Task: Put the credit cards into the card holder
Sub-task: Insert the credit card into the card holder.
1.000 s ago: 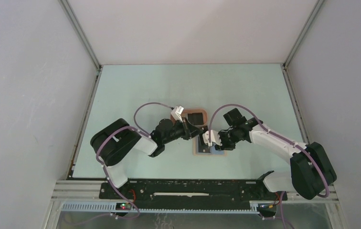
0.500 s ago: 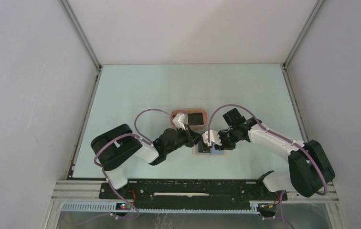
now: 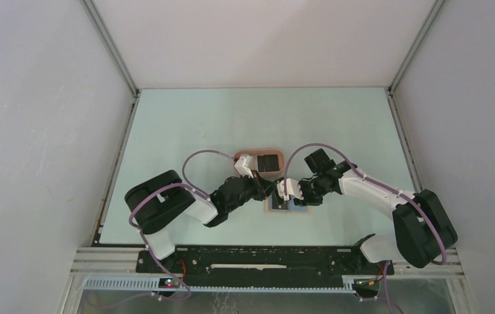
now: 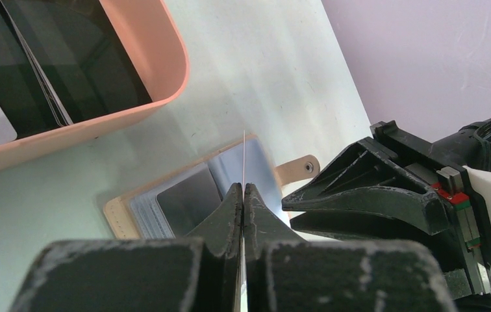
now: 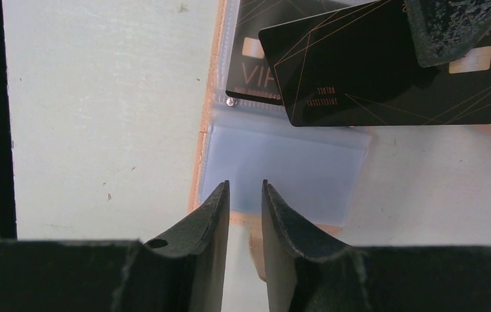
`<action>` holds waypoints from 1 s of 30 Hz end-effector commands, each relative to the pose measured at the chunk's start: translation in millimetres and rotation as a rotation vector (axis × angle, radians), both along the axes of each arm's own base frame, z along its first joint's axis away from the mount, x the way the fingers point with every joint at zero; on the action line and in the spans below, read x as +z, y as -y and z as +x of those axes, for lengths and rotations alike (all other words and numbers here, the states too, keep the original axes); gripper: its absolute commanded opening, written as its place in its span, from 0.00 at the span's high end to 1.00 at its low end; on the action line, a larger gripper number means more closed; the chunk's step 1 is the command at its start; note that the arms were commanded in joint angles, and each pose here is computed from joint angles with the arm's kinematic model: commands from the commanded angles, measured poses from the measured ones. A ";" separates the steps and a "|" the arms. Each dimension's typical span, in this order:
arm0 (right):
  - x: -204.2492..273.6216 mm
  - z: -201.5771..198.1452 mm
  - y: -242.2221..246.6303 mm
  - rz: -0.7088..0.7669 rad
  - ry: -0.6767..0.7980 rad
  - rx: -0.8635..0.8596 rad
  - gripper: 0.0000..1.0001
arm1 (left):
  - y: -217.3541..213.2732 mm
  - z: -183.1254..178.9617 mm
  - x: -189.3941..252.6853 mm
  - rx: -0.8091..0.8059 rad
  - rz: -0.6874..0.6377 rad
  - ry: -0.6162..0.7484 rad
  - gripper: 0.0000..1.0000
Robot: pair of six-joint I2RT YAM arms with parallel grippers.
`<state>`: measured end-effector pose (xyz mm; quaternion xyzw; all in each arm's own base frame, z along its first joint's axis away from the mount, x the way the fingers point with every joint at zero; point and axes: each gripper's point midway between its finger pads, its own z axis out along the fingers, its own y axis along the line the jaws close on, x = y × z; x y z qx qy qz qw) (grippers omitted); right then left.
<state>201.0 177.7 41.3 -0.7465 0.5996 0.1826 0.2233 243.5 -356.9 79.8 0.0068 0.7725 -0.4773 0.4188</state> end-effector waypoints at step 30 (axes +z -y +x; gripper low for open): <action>-15.7 0.2 5.7 -0.071 -0.028 0.002 0.68 | 9.2 2.8 -27.6 0.003 0.179 -0.063 1.00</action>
